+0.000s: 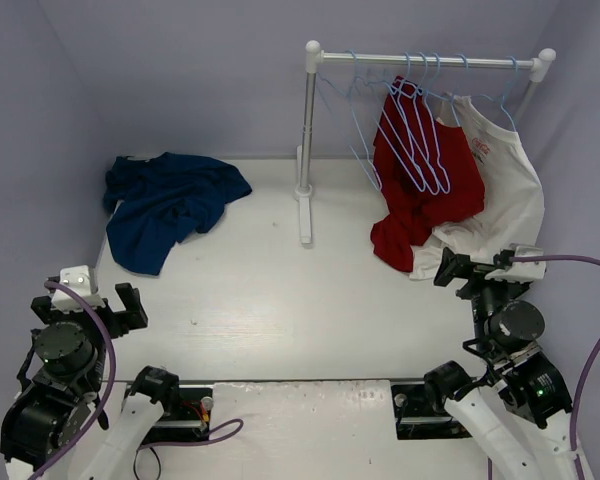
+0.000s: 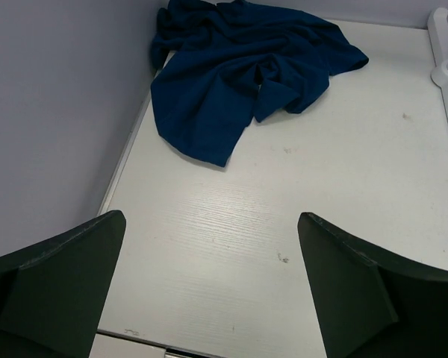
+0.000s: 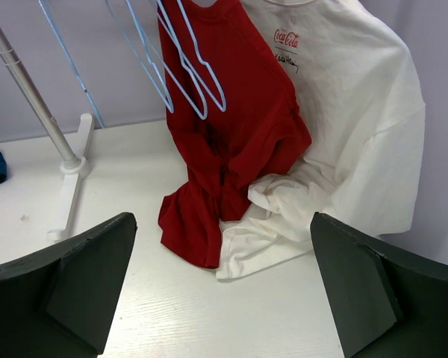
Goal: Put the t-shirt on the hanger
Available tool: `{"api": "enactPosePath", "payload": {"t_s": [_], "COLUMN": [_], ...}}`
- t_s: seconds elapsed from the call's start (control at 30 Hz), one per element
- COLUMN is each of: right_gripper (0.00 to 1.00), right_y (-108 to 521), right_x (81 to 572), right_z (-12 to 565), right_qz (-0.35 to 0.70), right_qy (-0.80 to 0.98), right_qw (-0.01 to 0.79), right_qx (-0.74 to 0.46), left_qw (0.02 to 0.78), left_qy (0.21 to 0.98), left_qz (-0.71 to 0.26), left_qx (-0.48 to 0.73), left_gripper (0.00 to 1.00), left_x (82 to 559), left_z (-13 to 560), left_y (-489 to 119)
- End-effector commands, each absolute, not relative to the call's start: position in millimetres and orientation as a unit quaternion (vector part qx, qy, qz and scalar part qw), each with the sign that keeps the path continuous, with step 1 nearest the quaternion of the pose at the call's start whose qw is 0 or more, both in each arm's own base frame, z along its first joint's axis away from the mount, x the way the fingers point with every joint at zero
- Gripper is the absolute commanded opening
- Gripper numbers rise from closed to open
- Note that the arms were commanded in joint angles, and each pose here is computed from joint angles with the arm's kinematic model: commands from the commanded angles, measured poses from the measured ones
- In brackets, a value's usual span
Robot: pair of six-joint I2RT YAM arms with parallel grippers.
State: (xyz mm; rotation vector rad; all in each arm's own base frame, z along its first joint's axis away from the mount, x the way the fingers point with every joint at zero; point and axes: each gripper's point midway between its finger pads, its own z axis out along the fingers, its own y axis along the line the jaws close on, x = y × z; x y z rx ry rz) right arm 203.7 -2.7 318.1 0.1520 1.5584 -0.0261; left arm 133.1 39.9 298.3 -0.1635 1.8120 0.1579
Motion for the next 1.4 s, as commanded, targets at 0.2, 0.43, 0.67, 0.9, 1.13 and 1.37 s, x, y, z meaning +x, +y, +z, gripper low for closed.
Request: {"api": "enactPosePath", "payload": {"t_s": [0.2,0.43,0.67,0.9,1.13,1.37], "right_gripper": [1.0,1.0,1.0,1.0,1.0,1.0], "right_y": [16.8,28.8,41.3,52.9,61.4,71.2], "right_x": [213.0,214.7,208.7,206.9,203.5,199.9], "right_z": [349.6,349.6,352.1,345.2,340.7,340.2], "right_qz": [0.032,0.054,0.083,0.111,0.131,0.147], "right_qy": [0.678,0.681,0.675,0.677,0.677,0.674], "right_qw": [0.732,0.729,0.733,0.727,0.724,0.721], "right_qx": [0.047,0.026,-0.006,-0.022,-0.038,-0.065], "left_qw": [0.571,0.526,0.448,0.358,0.298,0.254], "left_qy": [0.812,0.839,0.88,0.907,0.924,0.939], "left_qz": [0.051,0.059,-0.013,0.026,0.061,0.072], "left_qx": [-0.108,-0.125,-0.159,-0.219,-0.234,-0.22], "left_gripper": [0.97,0.97,0.97,0.97,0.97,0.81], "left_x": [176.3,268.5,377.0,467.3,505.6,516.0], "left_z": [298.4,283.6,246.6,178.4,113.5,63.6], "left_y": [22.6,-4.6,-19.4,26.2,49.4,50.2]}}
